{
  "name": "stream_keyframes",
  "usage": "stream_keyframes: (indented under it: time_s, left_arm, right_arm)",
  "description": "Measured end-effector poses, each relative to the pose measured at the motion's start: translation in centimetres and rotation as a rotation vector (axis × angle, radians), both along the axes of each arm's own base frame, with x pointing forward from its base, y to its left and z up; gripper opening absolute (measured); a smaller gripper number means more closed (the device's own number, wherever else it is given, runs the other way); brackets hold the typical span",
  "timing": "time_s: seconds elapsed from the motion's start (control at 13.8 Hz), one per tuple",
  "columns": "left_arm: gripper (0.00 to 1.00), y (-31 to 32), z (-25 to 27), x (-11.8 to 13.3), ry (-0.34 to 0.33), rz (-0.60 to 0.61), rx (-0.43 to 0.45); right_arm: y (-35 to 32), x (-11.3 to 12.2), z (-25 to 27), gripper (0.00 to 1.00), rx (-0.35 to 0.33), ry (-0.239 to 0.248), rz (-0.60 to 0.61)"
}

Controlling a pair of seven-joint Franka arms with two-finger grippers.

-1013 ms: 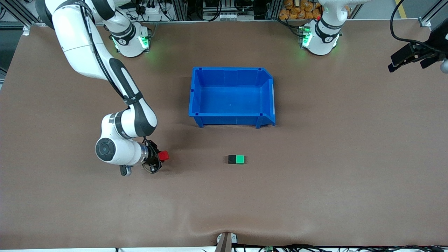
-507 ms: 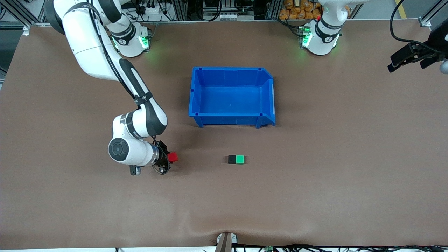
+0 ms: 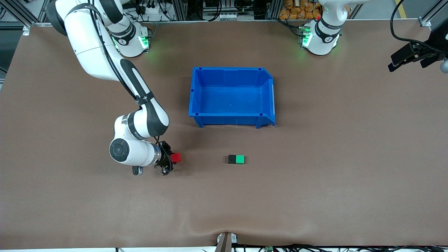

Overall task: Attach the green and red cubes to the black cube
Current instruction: 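Carry the red cube with the right gripper toward the black cube, then lower the red cube against the black cube with the right gripper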

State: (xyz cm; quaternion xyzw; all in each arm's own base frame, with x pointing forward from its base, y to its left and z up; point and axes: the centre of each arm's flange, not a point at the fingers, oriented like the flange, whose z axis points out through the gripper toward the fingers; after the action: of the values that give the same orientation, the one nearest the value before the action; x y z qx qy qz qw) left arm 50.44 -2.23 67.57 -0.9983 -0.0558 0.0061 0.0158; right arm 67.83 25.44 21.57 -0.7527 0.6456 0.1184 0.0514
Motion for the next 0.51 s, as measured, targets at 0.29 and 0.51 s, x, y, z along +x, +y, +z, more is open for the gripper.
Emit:
stream_keyframes:
  time_s: [0.29, 0.51]
  left_arm:
    - [1.00, 0.3, 0.0, 0.0, -0.001, 0.006, -0.001]
    - [1.00, 0.5, 0.0, 0.0, -0.001, 0.009, -0.001]
  right_arm:
    - [1.8, 0.3, -0.2, 0.40, 0.004, -0.002, -0.035]
    - [2.6, 0.4, -0.3, 0.40, 0.004, -0.001, -0.055]
